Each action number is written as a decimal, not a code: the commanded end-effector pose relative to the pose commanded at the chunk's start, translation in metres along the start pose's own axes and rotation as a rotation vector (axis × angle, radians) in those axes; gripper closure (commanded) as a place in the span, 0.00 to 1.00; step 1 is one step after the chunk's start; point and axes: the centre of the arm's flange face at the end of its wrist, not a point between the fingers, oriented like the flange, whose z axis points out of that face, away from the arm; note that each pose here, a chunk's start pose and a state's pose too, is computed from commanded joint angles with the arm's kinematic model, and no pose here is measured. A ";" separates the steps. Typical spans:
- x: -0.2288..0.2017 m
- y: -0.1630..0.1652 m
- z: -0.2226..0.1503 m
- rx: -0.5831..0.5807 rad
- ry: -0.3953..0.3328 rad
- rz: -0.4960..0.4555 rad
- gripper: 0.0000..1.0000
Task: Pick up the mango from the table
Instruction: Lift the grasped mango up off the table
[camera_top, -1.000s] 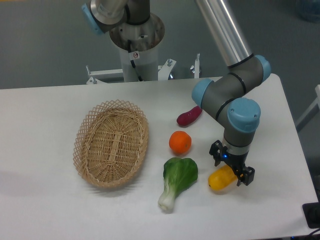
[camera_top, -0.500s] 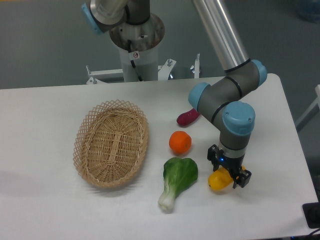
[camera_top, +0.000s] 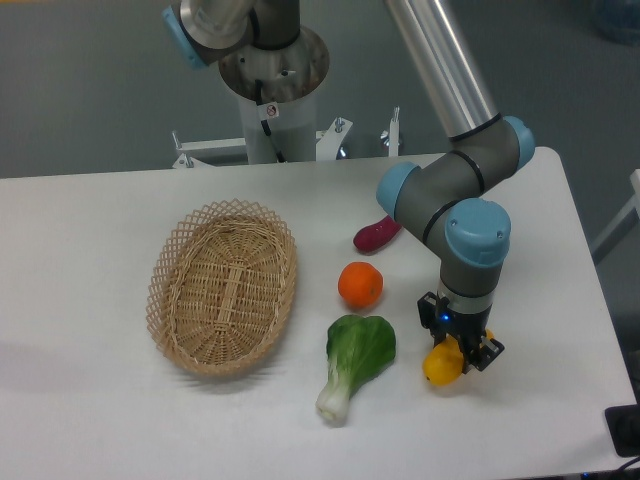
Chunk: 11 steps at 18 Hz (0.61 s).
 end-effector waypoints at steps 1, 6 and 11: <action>-0.004 -0.003 -0.013 0.021 -0.018 -0.032 0.51; -0.016 -0.024 -0.077 0.209 -0.070 -0.191 0.51; -0.008 -0.044 -0.133 0.320 -0.091 -0.300 0.51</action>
